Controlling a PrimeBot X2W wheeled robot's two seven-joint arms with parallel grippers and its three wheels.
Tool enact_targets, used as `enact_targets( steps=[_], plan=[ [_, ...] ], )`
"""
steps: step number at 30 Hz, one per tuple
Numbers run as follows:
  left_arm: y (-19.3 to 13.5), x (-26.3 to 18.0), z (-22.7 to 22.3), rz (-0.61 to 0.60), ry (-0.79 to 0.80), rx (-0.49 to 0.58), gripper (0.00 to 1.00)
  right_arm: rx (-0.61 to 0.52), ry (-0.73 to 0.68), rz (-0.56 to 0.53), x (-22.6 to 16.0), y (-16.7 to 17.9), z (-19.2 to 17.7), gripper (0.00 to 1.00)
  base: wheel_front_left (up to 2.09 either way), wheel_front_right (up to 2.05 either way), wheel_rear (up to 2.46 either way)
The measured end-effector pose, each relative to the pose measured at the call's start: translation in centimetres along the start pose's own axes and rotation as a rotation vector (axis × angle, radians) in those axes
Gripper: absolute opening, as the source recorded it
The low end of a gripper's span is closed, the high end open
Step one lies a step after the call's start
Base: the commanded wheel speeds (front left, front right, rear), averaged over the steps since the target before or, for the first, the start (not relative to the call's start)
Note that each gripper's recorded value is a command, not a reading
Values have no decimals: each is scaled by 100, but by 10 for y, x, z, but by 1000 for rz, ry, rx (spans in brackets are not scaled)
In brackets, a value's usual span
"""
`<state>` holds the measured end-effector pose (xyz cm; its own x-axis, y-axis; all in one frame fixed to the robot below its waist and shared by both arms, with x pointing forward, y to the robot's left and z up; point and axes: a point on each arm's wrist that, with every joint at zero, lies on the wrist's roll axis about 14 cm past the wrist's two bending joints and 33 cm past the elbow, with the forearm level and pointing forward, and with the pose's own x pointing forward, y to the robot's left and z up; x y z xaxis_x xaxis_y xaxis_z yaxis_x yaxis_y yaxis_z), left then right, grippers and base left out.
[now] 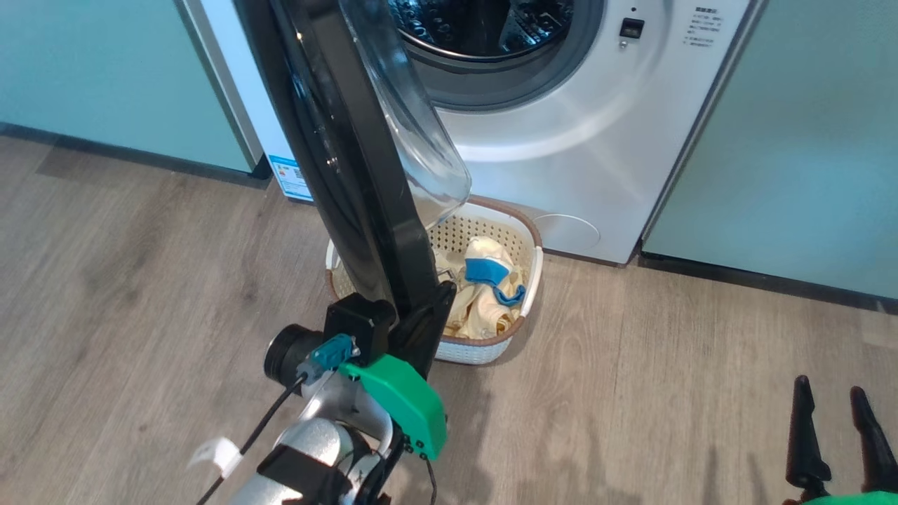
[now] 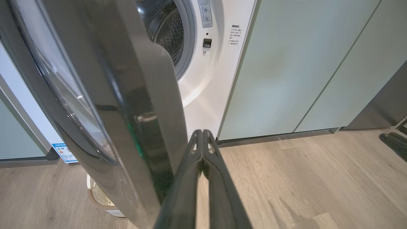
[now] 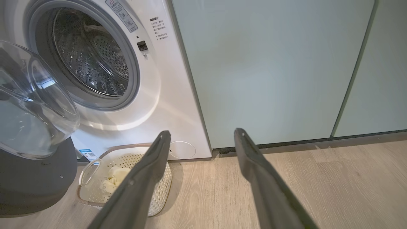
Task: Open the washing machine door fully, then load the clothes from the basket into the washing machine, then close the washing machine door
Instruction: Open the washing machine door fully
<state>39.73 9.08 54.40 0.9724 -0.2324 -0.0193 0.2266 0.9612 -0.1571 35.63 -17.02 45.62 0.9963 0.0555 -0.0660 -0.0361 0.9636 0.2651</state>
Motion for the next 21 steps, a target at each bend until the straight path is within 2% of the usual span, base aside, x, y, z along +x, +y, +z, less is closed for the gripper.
enact_targets(
  steps=[21],
  plan=[
    [27,-19,-1,95,-2,4,0,2,15,63,11,19,-5,100,0,0,0]
  ],
)
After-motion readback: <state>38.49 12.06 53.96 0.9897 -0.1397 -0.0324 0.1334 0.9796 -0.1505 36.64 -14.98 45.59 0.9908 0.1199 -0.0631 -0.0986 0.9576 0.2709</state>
